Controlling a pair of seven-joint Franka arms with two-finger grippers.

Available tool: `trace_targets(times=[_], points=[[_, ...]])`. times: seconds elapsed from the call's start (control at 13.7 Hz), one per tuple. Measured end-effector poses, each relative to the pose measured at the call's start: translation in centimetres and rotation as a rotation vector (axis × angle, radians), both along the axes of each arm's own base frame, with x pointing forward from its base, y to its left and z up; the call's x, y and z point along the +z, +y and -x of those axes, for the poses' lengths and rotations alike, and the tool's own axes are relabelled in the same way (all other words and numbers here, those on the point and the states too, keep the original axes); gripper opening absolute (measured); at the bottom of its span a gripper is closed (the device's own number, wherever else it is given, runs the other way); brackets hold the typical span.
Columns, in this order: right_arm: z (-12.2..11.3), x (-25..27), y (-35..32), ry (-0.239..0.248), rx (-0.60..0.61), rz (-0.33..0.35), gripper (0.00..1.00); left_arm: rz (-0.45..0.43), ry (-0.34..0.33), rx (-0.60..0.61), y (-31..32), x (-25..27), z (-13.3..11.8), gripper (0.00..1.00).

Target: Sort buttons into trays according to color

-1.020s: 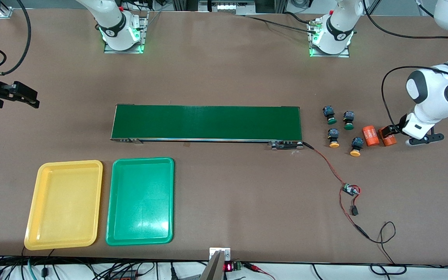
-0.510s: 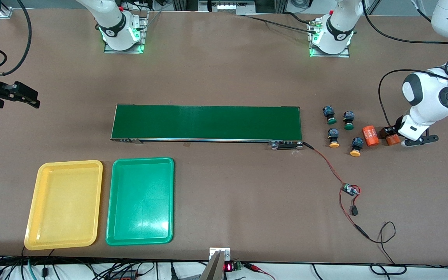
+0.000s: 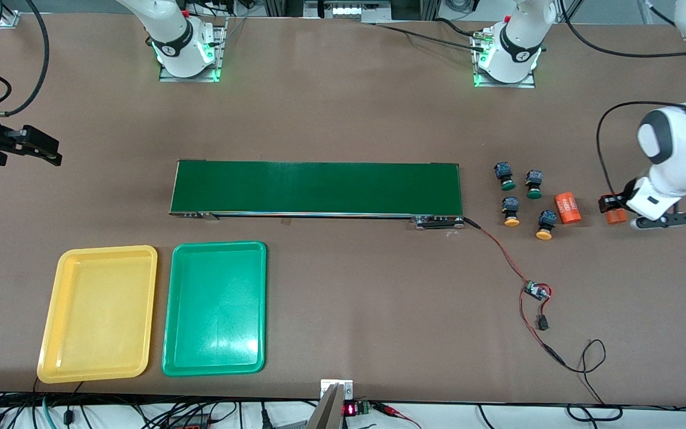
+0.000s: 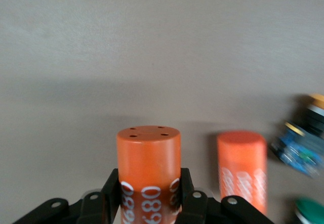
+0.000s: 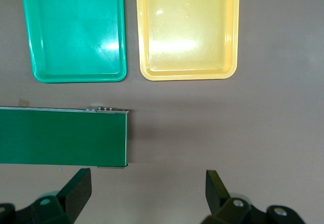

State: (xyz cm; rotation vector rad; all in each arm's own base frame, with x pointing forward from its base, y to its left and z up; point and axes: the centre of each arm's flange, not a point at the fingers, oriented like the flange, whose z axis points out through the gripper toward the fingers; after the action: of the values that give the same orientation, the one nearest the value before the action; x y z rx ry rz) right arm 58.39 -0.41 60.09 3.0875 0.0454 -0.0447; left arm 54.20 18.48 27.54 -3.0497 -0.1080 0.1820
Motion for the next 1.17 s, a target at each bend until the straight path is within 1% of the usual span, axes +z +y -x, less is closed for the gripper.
trace_targets(times=[0.15, 0.22, 0.29, 0.36, 0.58, 0.73, 0.8, 0.95, 1.17], points=[[0.0, 0.0, -0.1, 0.000, -0.001, 0.000, 1.00, 0.014, 0.071, -0.053, -1.8, 4.8, -2.0, 0.49], [0.0, 0.0, -0.1, 0.001, -0.001, 0.000, 1.00, 0.024, 0.105, -0.082, -3.5, 6.3, -2.7, 0.49], [0.0, 0.0, -0.1, 0.001, -0.001, 0.000, 1.00, 0.036, 0.135, -0.126, -5.4, 7.1, -3.1, 0.49], [0.0, 0.0, -0.1, 0.001, -0.001, 0.000, 1.00, 0.054, 0.156, -0.198, -7.5, 7.4, -3.5, 0.49], [0.0, 0.0, -0.1, -0.001, -0.001, 0.000, 1.00, 0.131, 0.213, -0.480, -14.3, 5.7, -4.0, 0.49], [0.0, -0.1, -0.1, -0.002, -0.002, 0.000, 1.00, 0.203, 0.270, -0.619, -19.3, 3.2, -3.8, 0.49], [0.0, -0.1, -0.1, -0.002, -0.002, 0.000, 1.00, 0.240, 0.285, -0.703, -22.1, 2.4, -3.6, 0.49], [0.0, -0.1, -0.1, -0.001, -0.002, 0.000, 1.00, 0.297, 0.278, -0.905, -28.8, 2.7, -3.0, 0.49], [0.0, -0.1, -0.2, -0.003, -0.003, 0.000, 1.00, 0.327, 0.214, -1.125, -37.3, 5.1, -1.6, 0.49]])
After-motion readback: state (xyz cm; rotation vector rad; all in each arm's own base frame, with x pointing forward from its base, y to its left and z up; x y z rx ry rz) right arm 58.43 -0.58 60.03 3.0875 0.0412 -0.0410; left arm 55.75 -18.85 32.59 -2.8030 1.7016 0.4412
